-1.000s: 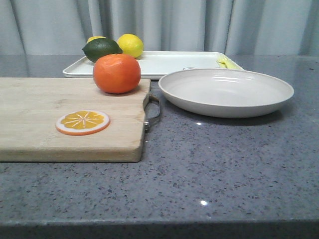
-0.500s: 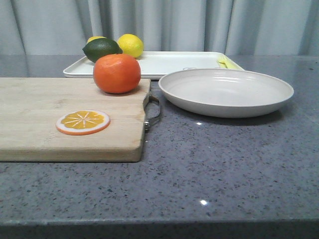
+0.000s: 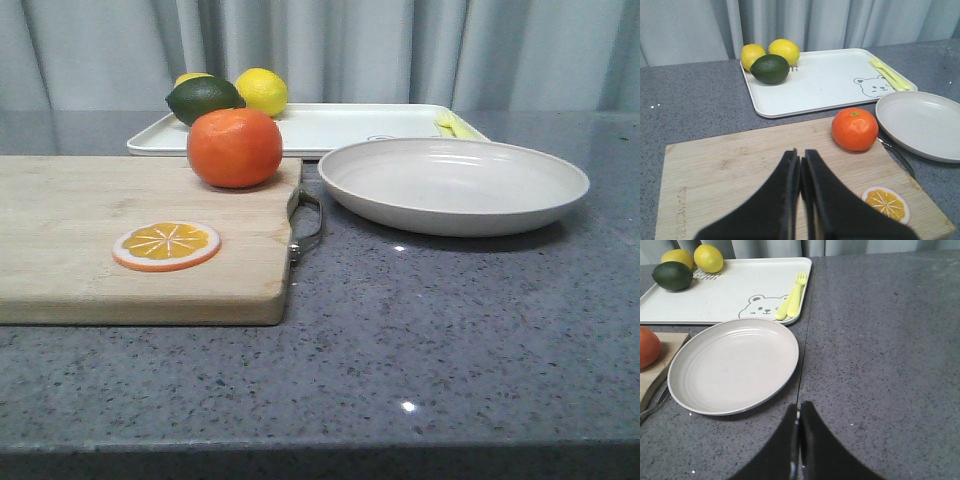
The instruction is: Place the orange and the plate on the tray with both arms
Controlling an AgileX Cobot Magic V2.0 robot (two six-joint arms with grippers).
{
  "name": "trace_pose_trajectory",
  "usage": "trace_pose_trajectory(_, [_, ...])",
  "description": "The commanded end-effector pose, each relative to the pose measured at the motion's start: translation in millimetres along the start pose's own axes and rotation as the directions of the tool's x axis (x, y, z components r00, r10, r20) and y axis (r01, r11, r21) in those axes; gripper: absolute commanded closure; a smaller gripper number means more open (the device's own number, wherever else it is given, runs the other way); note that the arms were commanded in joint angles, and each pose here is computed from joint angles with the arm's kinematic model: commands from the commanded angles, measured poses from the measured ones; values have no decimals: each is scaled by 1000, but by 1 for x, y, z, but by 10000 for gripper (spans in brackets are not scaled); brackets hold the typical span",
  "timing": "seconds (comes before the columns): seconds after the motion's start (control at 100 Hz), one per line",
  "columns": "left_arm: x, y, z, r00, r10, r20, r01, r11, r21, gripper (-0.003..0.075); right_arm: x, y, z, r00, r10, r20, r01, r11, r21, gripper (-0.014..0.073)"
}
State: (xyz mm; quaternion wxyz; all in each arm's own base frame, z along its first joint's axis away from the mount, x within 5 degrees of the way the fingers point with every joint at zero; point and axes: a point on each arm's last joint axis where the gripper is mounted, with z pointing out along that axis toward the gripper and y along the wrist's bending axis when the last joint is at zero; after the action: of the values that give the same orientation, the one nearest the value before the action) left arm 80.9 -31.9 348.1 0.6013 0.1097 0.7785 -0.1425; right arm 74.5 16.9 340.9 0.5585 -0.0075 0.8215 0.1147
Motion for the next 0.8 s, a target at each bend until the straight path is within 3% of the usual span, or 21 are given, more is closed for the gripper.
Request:
trace_pose_trajectory(0.0, [-16,-1,-2,996,24,85,-24,1000,-1,683,-14,2,-3,997,-6,73,6,1000,-2,539])
trace_pose_trajectory(0.09, [-16,-1,-2,994,67,85,-67,998,-5,556,-14,2,-3,998,-6,65,6,1000,-2,366])
trace_pose_trajectory(0.2, [-16,-1,-2,993,71,92,-70,997,-7,309,-14,2,-3,997,-6,73,6,1000,-2,169])
trace_pose_trajectory(0.26, [-17,-1,-2,992,71,100,-70,997,-9,197,-15,2,-3,997,-6,77,6,1000,-2,122])
trace_pose_trajectory(0.31, [-17,-1,-2,992,71,100,-70,997,-9,151,-15,2,-3,997,-6,77,6,1000,-2,116])
trace_pose_trajectory(0.56, [-20,-2,4,985,137,101,-138,990,9,148,-15,2,-3,997,-6,82,6,1000,-3,118])
trace_pose_trajectory(0.79, [-34,-6,53,989,147,27,-149,983,108,148,-15,2,-3,997,-6,80,6,1000,-3,118])
